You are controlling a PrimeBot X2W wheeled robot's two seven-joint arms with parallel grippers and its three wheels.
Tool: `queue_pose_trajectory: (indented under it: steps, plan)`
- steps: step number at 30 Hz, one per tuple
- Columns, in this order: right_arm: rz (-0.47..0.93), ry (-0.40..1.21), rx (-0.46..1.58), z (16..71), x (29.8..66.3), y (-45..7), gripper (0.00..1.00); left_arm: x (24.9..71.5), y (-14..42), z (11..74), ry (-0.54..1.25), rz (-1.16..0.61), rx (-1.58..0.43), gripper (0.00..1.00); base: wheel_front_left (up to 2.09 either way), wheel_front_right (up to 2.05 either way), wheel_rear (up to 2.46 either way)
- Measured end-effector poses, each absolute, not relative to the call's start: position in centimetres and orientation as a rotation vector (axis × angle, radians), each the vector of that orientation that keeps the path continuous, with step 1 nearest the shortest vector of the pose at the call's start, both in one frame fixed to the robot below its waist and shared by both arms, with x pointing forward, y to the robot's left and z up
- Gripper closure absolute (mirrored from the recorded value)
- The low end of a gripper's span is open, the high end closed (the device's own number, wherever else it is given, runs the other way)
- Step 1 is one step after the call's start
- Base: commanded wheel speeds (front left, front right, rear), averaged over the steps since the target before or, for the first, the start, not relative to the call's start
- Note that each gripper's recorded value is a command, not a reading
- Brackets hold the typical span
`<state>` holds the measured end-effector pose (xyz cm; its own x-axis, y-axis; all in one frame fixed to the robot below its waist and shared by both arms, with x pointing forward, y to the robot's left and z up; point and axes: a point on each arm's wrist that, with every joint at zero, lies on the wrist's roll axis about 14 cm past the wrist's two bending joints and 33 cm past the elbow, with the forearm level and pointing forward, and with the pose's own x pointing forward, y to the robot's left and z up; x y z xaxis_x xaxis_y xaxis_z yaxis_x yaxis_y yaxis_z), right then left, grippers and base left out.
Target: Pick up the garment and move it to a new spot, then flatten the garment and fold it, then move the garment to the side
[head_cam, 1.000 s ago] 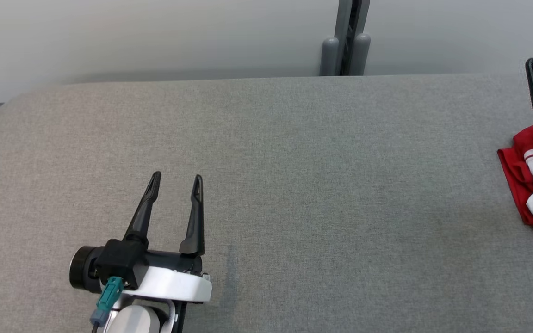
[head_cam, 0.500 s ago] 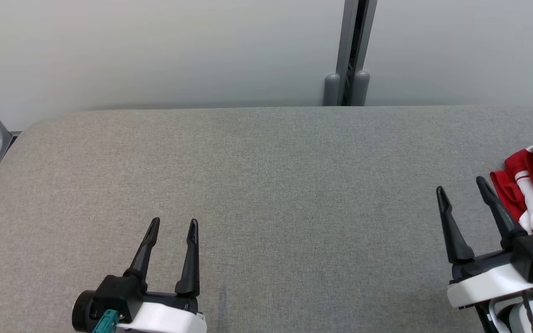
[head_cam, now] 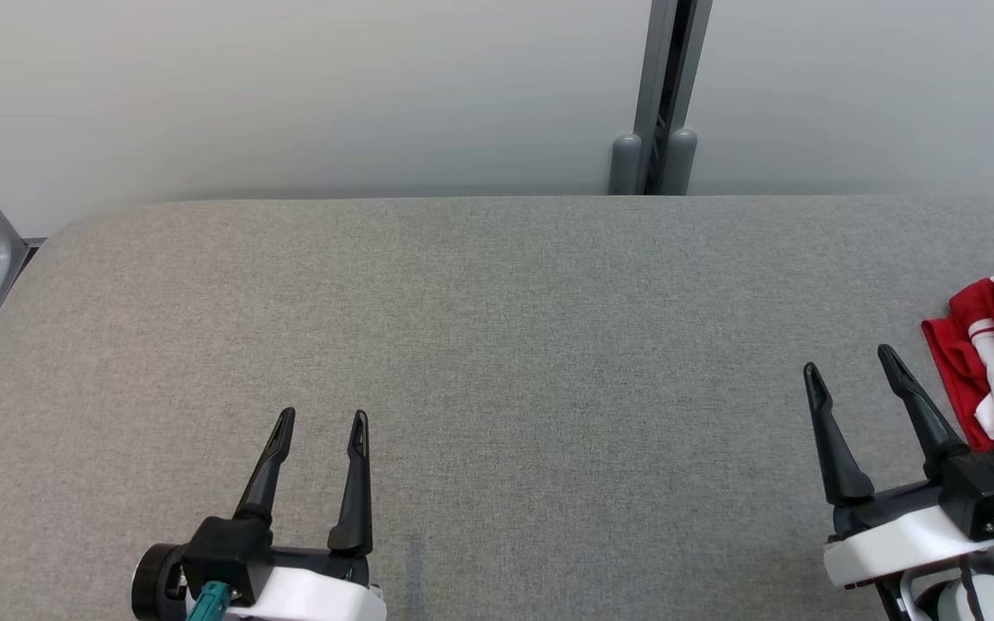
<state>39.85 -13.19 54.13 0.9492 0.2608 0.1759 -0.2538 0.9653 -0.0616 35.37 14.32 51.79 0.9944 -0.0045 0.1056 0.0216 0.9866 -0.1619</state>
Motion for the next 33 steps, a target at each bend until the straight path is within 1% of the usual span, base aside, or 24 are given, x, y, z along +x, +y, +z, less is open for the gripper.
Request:
queue_pose_trajectory:
  steps: [33]
  plan:
    - [0.257, -0.164, -0.039, 53.44, 40.17, -13.42, 0.0, 35.26, 14.78, 50.78, -0.071, 0.0, -0.224, 0.0, 0.0, 0.0, 0.0]
